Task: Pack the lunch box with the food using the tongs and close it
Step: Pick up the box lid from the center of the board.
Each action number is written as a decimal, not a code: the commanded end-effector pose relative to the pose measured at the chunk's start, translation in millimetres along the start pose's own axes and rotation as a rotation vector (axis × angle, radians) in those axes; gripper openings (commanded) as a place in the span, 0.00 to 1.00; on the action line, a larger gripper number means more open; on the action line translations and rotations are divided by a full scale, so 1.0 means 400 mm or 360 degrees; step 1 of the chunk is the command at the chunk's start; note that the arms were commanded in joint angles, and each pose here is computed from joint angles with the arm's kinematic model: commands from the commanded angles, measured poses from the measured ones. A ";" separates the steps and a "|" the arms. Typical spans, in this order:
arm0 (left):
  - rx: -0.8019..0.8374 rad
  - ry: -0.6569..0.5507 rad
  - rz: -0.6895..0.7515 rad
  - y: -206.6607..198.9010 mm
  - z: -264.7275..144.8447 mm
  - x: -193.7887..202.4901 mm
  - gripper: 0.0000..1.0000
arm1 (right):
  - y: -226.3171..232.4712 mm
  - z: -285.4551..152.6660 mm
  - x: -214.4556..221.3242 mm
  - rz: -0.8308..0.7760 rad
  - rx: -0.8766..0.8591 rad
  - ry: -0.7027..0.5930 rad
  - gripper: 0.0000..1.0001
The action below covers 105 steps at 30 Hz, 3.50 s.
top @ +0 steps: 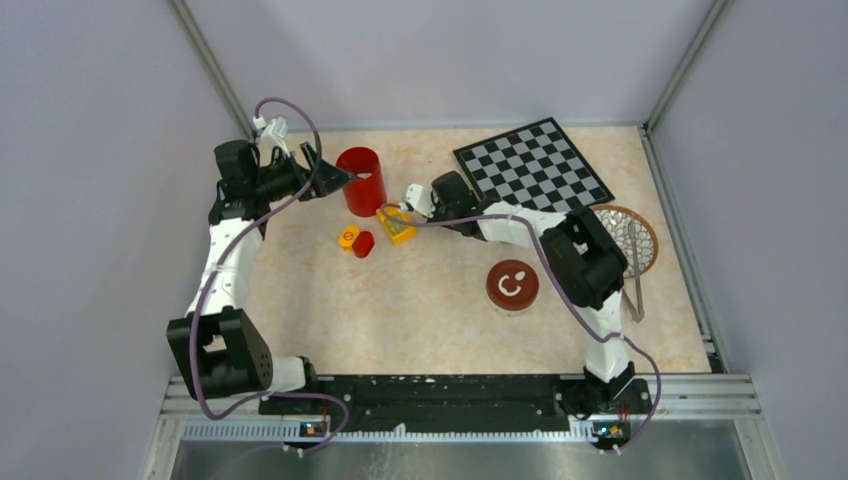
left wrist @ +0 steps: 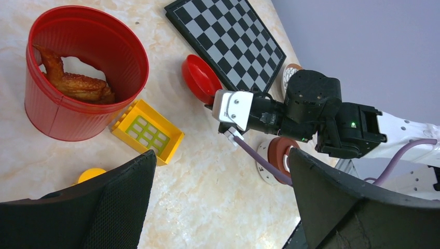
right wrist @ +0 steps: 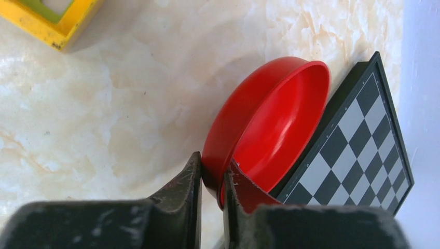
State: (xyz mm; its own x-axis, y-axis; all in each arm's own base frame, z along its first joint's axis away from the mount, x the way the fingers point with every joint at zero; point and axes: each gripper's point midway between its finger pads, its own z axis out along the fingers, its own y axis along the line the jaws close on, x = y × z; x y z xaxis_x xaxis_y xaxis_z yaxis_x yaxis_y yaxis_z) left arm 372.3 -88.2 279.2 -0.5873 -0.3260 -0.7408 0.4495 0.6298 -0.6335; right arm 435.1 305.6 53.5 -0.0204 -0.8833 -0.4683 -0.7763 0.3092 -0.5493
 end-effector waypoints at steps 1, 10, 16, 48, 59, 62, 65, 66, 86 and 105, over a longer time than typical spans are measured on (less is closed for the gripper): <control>0.0069 -0.0052 0.0080 -0.035 -0.014 -0.026 0.99 | -0.032 -0.014 -0.071 0.0049 0.0039 -0.0108 0.00; 0.0103 -0.0066 0.0114 -0.059 -0.022 -0.039 0.99 | -0.124 -0.156 -0.158 0.0399 -0.0032 -0.0356 0.00; 0.0203 -0.0094 0.0081 -0.114 -0.030 -0.079 0.99 | -0.224 -0.361 -0.291 0.0873 -0.0265 -0.0849 0.00; 0.0537 -0.0297 0.0040 -0.374 0.052 -0.095 0.69 | -0.159 -0.734 -0.618 0.1533 -0.1127 -0.1558 0.00; 0.0488 -0.0248 -0.0027 -0.354 0.075 -0.053 0.48 | -0.147 -0.748 -0.634 0.1557 -0.1166 -0.1567 0.00; 0.0490 -0.0234 -0.0042 -0.357 0.077 -0.041 0.47 | -0.151 -0.740 -0.635 0.1600 -0.1168 -0.1556 0.00; 0.0474 -0.0213 -0.0059 -0.356 0.086 -0.023 0.46 | -0.158 -0.733 -0.636 0.1634 -0.1161 -0.1545 0.00; 0.0465 -0.0205 -0.0063 -0.353 0.090 -0.019 0.45 | -0.160 -0.730 -0.637 0.1650 -0.1158 -0.1541 0.00; 0.0036 -0.0230 0.0389 -0.254 0.111 -0.114 0.00 | -0.229 -0.661 -0.457 0.1738 -0.0927 -0.1418 0.65; -0.0612 0.0139 0.0738 0.036 0.197 -0.241 0.00 | -0.137 -0.644 -0.126 0.1343 -0.0346 -0.0948 0.65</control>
State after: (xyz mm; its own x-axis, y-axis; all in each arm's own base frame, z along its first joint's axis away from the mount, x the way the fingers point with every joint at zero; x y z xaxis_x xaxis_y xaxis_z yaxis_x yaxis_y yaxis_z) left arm 477.8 -118.4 334.4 -0.4117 0.0141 -0.9112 0.4245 0.8878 -0.1781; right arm 315.7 258.2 296.1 -0.3845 -0.0129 -0.9230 -0.7598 0.5723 0.3085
